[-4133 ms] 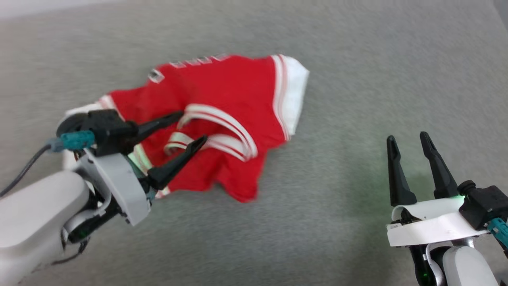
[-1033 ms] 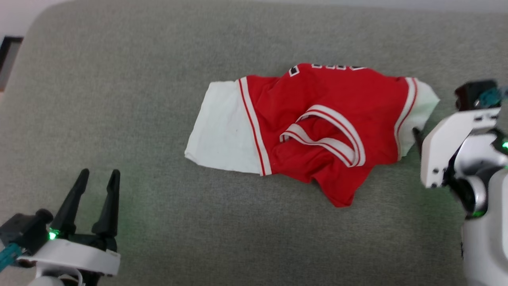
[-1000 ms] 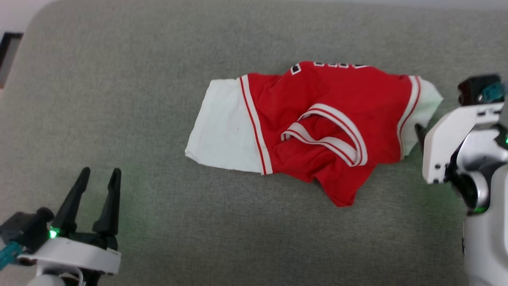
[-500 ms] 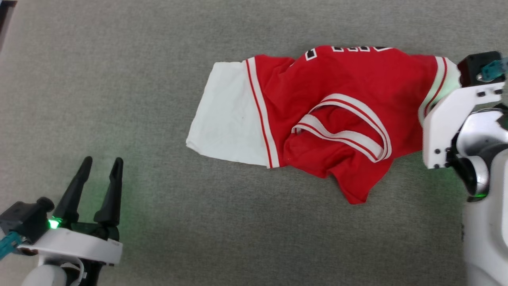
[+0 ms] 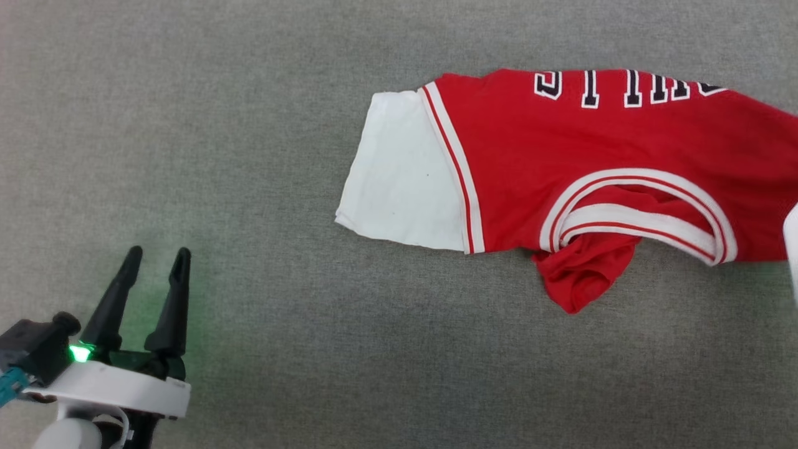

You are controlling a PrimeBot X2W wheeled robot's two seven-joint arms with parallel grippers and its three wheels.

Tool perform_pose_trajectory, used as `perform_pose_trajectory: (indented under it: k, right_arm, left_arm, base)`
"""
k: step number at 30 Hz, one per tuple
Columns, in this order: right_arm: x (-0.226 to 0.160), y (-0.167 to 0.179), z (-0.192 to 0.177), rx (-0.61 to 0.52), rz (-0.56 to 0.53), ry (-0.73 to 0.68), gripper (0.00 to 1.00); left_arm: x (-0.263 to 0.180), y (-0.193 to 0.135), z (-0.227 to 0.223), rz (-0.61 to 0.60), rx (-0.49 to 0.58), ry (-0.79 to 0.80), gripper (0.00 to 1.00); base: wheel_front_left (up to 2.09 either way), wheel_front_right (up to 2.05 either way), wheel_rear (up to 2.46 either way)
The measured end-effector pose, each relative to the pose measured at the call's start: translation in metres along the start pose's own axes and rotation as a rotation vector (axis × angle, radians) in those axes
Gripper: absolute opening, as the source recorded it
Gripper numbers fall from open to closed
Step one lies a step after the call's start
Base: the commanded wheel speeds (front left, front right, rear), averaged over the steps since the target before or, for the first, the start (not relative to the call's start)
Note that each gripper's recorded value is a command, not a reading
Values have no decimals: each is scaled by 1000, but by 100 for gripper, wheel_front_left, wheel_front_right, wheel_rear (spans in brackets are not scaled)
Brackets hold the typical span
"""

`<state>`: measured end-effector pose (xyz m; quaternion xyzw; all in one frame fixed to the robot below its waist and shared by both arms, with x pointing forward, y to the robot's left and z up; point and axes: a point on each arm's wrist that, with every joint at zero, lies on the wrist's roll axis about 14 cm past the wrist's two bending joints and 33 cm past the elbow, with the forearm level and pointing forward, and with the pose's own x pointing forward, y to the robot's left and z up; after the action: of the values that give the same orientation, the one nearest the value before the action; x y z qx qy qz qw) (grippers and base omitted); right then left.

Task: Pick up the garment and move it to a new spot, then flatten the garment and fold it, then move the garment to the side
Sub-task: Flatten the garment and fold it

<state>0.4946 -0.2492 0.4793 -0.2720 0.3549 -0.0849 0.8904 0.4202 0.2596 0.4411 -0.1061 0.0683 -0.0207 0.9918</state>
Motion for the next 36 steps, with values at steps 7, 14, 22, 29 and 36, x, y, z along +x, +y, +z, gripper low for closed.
perform_pose_trajectory:
  k: [7,14,22,29,36]
  right_arm:
    - [14,18,-30,92,37,50,0]
    - [30,27,-40,172,29,-9,100]
    - [17,2,-29,280,-11,-205,100]
    - [-26,10,-22,427,94,-431,100]
    - [-71,21,-13,543,184,-628,100]
  left_arm:
    - [1,-2,-4,-8,-5,13,100]
    - [5,2,-3,-13,11,17,100]
    - [12,-5,1,-62,49,18,100]
    - [21,-16,21,-140,102,-15,100]
    - [45,-45,41,-336,212,9,100]
  base:
    - [0,0,0]
    - [0,0,0]
    - [0,0,0]
    - [0,0,0]
    - [0,0,0]
